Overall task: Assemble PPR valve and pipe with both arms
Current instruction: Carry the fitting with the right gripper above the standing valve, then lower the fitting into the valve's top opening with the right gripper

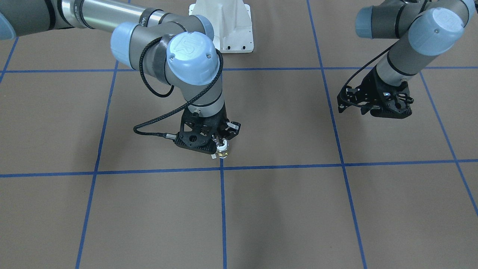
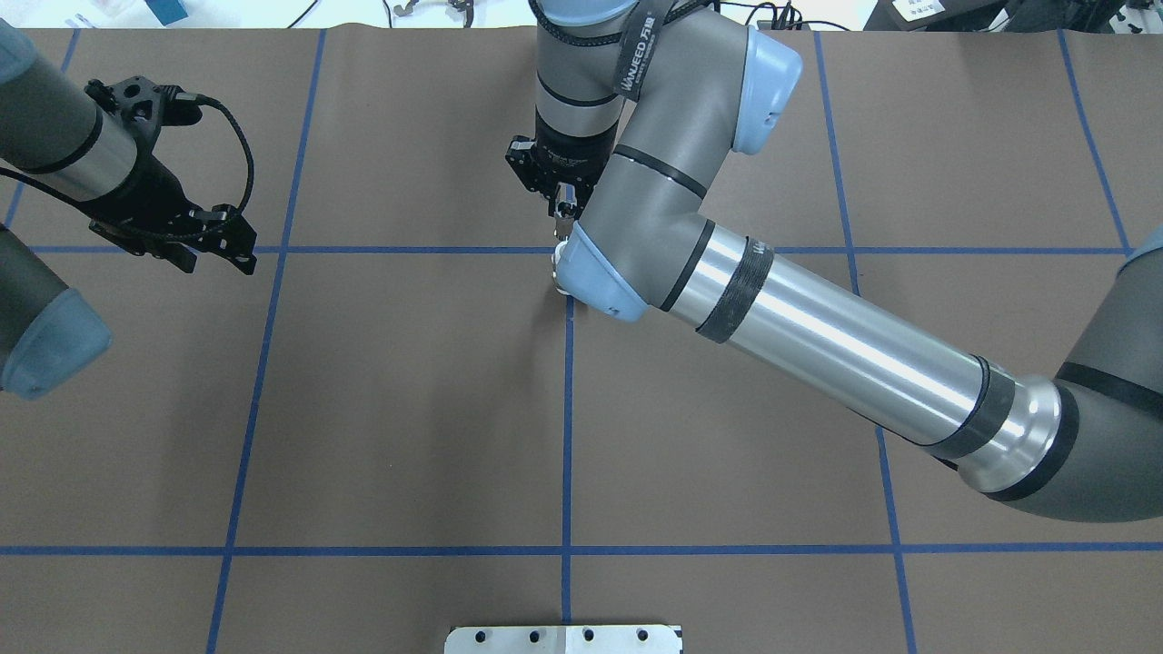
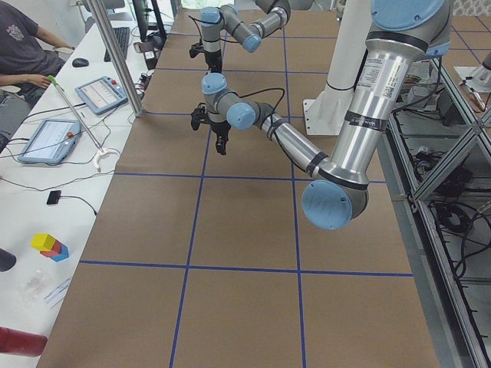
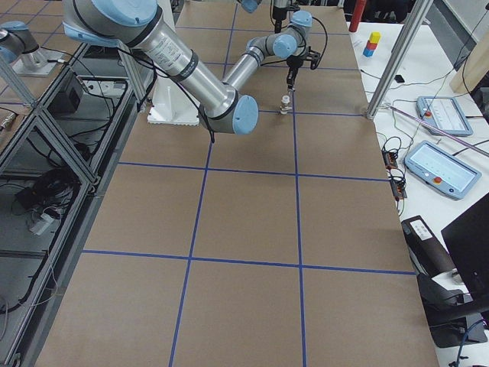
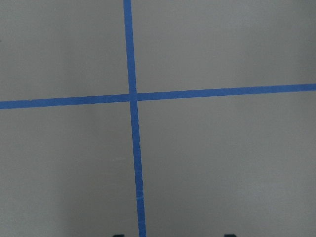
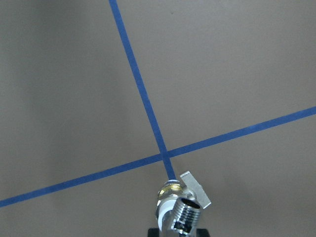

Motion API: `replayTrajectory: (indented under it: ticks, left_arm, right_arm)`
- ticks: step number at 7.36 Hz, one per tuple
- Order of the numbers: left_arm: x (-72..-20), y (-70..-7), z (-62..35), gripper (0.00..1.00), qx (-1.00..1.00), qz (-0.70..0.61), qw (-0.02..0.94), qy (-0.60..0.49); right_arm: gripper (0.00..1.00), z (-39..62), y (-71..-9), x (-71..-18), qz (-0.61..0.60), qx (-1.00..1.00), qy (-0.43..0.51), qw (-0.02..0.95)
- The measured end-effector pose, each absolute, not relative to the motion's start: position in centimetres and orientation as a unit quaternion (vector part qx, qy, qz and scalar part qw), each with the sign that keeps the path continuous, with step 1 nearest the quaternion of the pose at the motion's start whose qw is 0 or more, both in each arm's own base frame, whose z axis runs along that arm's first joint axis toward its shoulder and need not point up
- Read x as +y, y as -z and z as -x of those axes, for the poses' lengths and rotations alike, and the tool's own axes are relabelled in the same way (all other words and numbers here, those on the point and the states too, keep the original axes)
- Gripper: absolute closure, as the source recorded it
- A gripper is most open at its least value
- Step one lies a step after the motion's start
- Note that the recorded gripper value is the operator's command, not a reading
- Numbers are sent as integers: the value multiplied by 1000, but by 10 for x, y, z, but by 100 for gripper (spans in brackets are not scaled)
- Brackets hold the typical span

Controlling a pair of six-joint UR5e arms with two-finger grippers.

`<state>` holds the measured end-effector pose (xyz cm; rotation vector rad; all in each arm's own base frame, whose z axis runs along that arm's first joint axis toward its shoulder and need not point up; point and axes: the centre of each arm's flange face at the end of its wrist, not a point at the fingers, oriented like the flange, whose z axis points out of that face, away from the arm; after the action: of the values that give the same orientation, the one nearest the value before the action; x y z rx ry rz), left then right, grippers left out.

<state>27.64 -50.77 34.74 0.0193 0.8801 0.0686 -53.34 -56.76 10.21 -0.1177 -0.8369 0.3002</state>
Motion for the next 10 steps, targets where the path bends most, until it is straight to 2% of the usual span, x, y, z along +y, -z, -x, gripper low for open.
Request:
replayTrajectory:
  ticks: [10]
  left_arm:
    - [-508,-348,-276,26,424,-10,905,-32]
  right_arm:
    - [100,545,-113,-568,55,-390,-150,907]
